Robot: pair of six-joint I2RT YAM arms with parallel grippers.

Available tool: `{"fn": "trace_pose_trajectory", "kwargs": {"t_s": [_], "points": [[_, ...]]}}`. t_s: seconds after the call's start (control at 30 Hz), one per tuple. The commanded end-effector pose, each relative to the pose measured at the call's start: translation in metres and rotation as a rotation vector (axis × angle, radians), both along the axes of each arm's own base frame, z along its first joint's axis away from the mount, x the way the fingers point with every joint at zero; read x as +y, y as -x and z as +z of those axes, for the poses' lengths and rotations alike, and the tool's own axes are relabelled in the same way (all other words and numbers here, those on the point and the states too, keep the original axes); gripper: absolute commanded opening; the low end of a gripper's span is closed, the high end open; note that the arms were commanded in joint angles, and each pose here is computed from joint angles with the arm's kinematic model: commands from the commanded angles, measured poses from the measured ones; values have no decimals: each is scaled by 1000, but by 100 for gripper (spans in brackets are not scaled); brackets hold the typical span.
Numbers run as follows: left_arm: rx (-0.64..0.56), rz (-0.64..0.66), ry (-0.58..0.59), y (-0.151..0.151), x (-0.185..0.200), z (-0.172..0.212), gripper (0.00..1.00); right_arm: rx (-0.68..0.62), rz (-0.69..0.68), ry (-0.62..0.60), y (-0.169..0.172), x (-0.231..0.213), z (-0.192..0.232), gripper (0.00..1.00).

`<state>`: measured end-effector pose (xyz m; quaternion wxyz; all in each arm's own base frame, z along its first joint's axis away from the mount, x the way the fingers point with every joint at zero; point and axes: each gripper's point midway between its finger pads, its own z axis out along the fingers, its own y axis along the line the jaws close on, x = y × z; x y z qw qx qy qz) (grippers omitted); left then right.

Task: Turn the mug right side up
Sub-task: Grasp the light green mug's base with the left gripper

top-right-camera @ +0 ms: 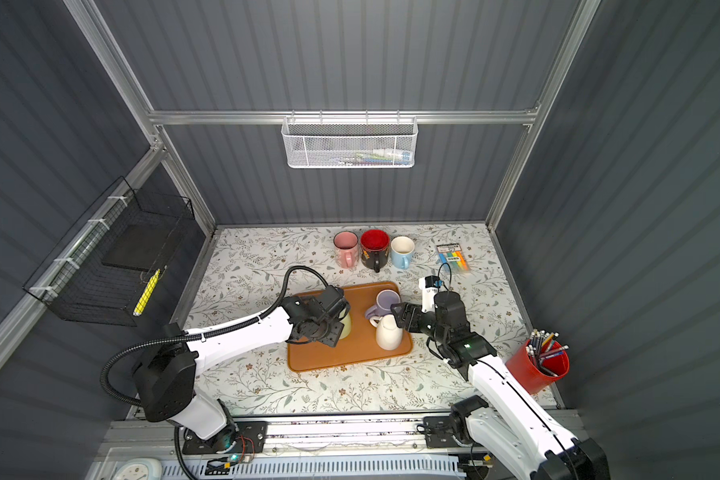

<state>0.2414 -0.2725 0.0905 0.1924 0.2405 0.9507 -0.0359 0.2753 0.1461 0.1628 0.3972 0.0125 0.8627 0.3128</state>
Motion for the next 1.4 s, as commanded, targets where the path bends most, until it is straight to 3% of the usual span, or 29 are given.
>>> {"fn": "trace_pose_trajectory", "kwargs": {"t_s": [0.0,1.0,1.3,1.37], "points": [[-4,9,-19,-3,-2,2,56,-6,5,-19,-1,1,1,76],[32,-22,-39,-3,-10,-12,23,-6,3,-24,-1,0,1,76],[28,-30,-32,-4,-11,-7,0,-8,9,-27,0,1,2,76],[25,-30,-28,-4,-12,-5,0,-10,14,-30,0,1,3,76]]}}
